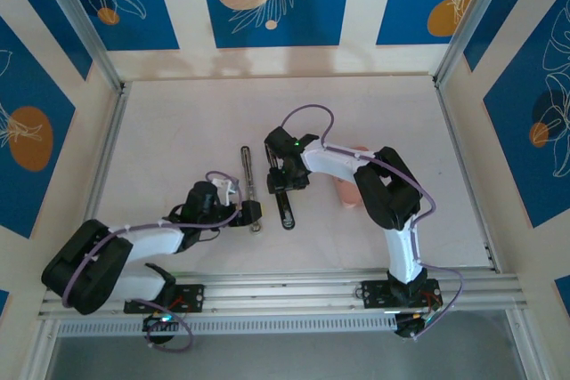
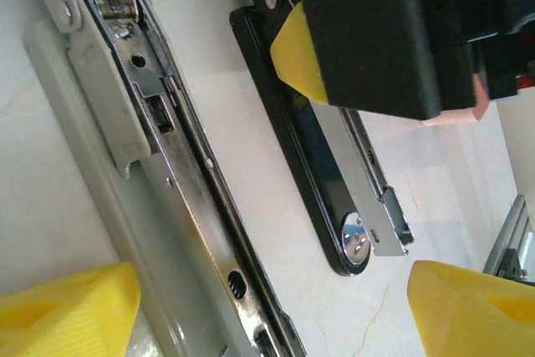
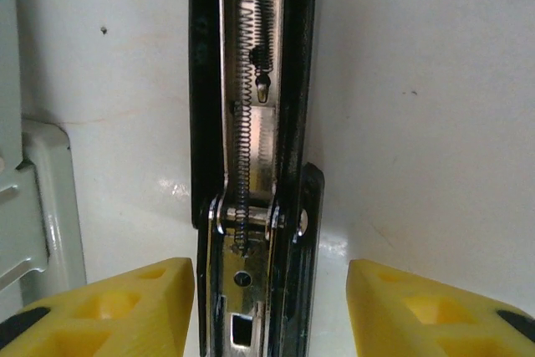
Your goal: Load the staples into the stapler
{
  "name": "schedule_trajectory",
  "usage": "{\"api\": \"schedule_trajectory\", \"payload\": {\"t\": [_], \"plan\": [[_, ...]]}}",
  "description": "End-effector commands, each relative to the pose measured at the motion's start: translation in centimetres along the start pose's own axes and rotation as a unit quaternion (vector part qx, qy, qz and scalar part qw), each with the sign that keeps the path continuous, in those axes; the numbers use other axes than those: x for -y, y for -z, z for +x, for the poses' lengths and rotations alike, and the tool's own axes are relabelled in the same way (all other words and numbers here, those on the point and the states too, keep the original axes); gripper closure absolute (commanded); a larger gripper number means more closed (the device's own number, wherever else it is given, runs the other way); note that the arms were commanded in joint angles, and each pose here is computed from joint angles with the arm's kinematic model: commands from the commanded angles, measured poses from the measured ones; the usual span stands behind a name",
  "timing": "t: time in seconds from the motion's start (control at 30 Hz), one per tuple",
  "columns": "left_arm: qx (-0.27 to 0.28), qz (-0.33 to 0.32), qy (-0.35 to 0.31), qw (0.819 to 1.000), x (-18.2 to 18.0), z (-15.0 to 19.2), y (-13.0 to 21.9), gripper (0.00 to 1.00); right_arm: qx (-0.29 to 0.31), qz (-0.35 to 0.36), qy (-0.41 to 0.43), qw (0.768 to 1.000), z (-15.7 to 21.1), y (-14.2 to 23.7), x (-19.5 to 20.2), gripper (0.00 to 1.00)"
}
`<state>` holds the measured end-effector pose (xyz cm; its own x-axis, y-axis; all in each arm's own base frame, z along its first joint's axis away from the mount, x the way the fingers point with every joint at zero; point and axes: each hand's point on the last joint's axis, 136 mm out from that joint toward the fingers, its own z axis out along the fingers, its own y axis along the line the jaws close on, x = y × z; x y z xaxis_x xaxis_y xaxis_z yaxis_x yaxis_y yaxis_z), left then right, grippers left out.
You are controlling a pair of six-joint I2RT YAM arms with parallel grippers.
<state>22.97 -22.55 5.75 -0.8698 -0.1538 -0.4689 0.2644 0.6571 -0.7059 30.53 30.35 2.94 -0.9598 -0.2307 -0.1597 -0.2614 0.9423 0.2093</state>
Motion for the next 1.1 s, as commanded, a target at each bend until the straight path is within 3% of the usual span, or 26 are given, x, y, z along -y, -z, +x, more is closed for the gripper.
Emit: {"api": "schedule_trajectory", "payload": {"t": [0.0,0.2,0.57,0.73,0.9,1.07], "plan": [[0.011,-0.042,0.002,0.999,-0.7,-0.5,0.7,0.16,-0.013,0.001,0.004,1.0,0.4,-1.1,0.5,0.51],[0.045,-0.06,-0.004,0.997,-0.9,-1.5,2.1,0.15,0.001,0.008,0.019,1.0,-0.4,-1.0,1.0,0.62],[0.026,-0.059,0.006,0.998,-1.1,-0.9,1.4,0.15,0.027,0.023,0.052,0.998,-2.5,-0.5,2.6,0.72],[0.012,-0.04,0.013,0.999,-0.7,-0.7,0.5,0.15,0.038,0.017,0.06,0.997,-3.4,0.1,2.8,0.69],[0.008,-0.036,-0.002,0.999,-0.5,-1.0,-0.1,0.15,0.065,-0.005,0.07,0.995,-3.7,1.8,2.2,0.52],[0.004,-0.056,-0.015,0.998,-0.4,-2.1,-0.5,0.15,0.106,-0.025,0.068,0.992,-3.6,4.8,1.8,0.5]]}}
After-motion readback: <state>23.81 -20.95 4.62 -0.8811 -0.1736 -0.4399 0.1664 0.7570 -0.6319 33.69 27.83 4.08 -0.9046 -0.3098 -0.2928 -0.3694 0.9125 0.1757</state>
